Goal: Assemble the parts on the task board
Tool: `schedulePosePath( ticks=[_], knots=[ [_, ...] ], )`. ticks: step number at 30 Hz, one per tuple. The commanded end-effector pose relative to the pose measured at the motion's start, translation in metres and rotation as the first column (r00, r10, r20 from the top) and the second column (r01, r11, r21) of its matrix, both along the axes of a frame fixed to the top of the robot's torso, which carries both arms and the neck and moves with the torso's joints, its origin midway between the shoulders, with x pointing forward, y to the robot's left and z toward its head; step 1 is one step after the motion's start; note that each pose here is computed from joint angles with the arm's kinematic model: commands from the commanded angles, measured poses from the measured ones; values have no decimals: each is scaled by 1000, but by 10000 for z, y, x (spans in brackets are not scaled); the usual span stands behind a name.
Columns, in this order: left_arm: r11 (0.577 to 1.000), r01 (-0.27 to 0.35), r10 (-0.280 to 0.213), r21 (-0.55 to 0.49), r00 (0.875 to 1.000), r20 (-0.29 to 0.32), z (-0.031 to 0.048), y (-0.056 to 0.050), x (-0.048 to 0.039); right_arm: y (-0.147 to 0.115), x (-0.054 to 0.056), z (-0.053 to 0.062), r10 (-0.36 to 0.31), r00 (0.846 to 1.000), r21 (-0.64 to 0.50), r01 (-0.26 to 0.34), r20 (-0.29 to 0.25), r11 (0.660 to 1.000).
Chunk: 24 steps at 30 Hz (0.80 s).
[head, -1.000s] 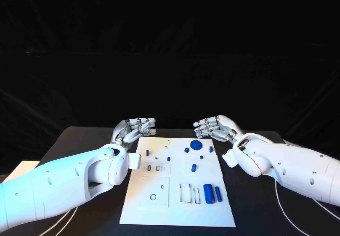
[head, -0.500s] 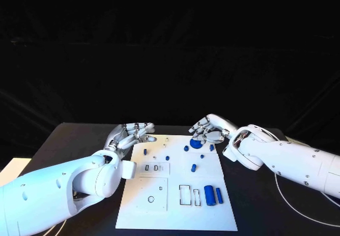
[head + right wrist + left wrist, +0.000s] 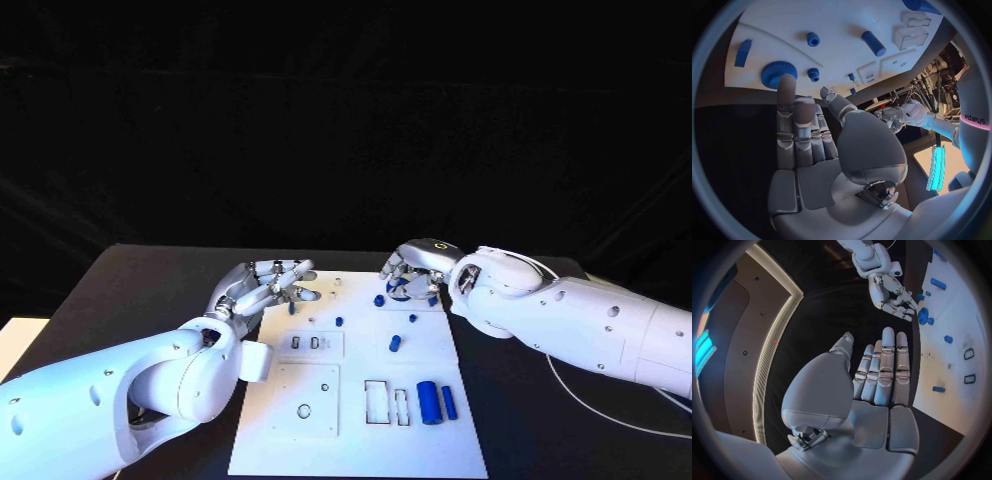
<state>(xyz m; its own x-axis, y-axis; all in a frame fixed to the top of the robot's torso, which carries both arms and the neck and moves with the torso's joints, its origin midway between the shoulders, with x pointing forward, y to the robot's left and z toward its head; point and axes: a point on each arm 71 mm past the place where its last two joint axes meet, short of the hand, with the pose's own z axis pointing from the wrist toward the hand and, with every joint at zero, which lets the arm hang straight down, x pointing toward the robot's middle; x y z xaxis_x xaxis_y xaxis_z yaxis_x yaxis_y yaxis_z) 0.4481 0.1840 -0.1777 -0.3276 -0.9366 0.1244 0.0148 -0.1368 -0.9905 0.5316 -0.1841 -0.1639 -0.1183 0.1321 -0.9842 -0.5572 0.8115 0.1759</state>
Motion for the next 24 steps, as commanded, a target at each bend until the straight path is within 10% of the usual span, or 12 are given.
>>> schedulePosePath(
  ticks=[1, 24],
  knots=[
    [999, 44, -44, -11, 999, 10, 47, -56, -30, 7, 16, -13, -28, 1000, -124, 29, 10, 992],
    [998, 55, -55, -26, 998, 4, 91, -114, -75, 203, 35, -45, 13, 1000, -179, -17, -21, 984]
  ],
)
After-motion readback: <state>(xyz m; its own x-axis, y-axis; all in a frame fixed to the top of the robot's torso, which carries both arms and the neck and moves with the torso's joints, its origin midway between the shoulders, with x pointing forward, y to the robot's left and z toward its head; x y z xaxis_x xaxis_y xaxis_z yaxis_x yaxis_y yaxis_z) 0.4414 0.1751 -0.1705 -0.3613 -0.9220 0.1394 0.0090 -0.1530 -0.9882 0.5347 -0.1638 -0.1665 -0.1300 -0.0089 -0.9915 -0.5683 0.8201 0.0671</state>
